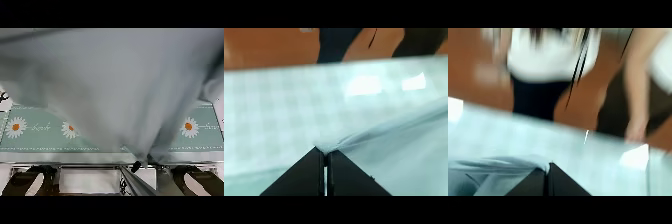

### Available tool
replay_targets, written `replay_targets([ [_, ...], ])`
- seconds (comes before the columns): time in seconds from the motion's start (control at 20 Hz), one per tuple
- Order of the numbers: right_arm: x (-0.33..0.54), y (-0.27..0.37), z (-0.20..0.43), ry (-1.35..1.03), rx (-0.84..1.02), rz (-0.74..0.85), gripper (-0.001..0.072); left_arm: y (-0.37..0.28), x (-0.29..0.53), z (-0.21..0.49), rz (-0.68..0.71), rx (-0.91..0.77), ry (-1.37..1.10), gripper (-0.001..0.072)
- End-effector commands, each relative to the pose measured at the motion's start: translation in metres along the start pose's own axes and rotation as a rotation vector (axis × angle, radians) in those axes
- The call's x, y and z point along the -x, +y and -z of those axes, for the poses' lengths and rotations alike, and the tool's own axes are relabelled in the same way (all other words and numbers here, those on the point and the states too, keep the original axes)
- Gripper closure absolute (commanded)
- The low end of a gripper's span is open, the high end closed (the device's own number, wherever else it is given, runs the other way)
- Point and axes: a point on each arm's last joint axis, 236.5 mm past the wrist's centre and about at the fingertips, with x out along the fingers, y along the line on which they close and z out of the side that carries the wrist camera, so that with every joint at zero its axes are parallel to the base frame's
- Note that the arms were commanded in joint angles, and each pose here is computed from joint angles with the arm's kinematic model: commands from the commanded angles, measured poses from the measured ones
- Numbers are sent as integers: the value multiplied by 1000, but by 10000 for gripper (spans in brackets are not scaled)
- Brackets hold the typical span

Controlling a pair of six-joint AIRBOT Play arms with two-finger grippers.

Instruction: Fold the shirts.

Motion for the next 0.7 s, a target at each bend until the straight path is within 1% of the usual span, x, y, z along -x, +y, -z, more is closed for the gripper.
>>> replay_targets([
  [0.0,-107,-8,47,257,-12,-32,692,26,-70,68,-26,46,294,683],
  [0.1,-167,-10,73,356,-28,-51,691,36,-110,94,-27,70,386,683],
  [0.3,-255,12,134,536,-111,-167,691,60,-191,123,-44,123,450,683],
  [0.5,-303,38,184,667,-215,-268,691,73,-254,164,-39,182,593,683],
  [0.65,-320,41,218,767,-260,-264,691,66,-292,208,18,276,735,683],
])
